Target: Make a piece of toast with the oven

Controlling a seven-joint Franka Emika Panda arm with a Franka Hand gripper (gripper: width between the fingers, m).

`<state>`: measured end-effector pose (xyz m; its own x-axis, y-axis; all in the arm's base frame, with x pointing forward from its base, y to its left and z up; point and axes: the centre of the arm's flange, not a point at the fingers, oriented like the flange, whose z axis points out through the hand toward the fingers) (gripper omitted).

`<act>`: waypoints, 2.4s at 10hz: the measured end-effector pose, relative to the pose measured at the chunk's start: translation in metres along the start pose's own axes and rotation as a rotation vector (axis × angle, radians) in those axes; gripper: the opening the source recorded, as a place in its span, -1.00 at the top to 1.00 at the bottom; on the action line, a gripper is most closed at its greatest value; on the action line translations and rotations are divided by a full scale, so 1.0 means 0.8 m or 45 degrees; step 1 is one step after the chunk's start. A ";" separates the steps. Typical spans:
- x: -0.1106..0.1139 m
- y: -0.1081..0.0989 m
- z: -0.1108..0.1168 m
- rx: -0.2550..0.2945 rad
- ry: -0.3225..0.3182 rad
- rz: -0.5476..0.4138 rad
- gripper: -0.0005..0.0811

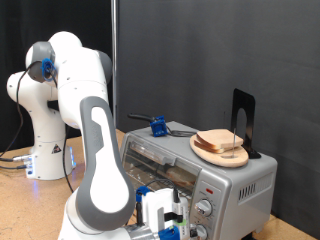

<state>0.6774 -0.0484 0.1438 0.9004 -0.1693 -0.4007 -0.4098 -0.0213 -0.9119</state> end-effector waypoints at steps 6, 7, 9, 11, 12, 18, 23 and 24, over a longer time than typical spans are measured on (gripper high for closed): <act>-0.009 0.006 -0.002 0.012 -0.013 0.311 0.98; -0.009 0.006 -0.005 0.015 -0.012 0.351 0.98; -0.009 0.004 -0.015 0.025 -0.008 0.374 0.03; -0.008 -0.001 -0.031 0.029 0.015 0.365 -0.43; -0.006 -0.003 -0.039 0.030 0.026 0.357 -0.43; 0.026 -0.002 -0.024 -0.024 0.007 0.340 -0.99; 0.032 0.006 0.014 -0.043 -0.043 0.335 -0.99; 0.031 0.006 0.018 -0.044 -0.048 0.335 -0.99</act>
<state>0.6999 -0.0385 0.1281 0.7667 -0.1369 -0.6272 -0.6347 -0.0147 -0.7726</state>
